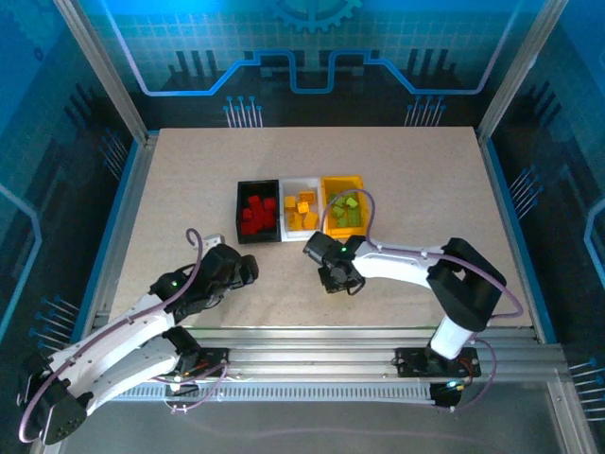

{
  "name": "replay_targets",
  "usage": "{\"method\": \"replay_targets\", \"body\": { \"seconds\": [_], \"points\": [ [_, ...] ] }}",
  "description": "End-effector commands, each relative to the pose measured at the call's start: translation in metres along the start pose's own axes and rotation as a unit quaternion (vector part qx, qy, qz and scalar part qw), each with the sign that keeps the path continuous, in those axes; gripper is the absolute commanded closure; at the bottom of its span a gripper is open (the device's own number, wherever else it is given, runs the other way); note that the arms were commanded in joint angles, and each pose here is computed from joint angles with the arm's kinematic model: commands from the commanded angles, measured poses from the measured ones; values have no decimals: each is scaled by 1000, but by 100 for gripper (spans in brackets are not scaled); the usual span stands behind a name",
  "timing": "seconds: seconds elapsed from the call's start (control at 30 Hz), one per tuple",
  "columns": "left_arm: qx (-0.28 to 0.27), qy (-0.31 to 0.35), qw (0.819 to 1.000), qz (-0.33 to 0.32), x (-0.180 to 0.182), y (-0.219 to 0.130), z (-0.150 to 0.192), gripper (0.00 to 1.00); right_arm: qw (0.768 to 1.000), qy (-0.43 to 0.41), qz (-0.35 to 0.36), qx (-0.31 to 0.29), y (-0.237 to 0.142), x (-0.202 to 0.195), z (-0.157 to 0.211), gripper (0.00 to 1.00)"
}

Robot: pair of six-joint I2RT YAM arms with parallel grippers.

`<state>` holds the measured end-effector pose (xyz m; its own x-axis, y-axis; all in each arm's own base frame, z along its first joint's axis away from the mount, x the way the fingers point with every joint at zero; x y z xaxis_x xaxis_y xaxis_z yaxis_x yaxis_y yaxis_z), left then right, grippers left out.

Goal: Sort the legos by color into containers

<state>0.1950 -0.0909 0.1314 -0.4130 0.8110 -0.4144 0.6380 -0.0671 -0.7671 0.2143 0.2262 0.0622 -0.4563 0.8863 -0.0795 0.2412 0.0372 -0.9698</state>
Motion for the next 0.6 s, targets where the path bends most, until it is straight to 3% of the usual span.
{"method": "replay_targets", "body": {
  "seconds": [0.0, 0.2, 0.47, 0.57],
  "points": [
    [4, -1, 1000, 0, 1, 3, 1, 1, 998, 18, 21, -57, -38, -31, -21, 71],
    [4, -5, 1000, 0, 0, 3, 1, 1, 989, 53, 28, -137, -80, -74, -83, 69],
    [9, -6, 1000, 0, 0, 2, 1, 1, 985, 86, 56, -139, -52, -111, -154, 67],
    [11, -5, 1000, 2, -2, 2, 1, 1, 985, 94, 52, -135, -38, -117, -172, 56]
  ]
}}
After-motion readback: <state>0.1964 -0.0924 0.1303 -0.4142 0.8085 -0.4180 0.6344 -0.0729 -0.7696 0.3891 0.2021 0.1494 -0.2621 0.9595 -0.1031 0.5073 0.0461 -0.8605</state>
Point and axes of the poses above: each hand's point on the last joint's axis, 136 mm out from that joint toward the fingers, its own y axis out along the fingers, its own x axis along the line the jaws close on, z = x × y, the point moved 3 cm from there along -y, back along the fingers, and after that the axes turned 14 degrees about -y, right-handed, at the moved point
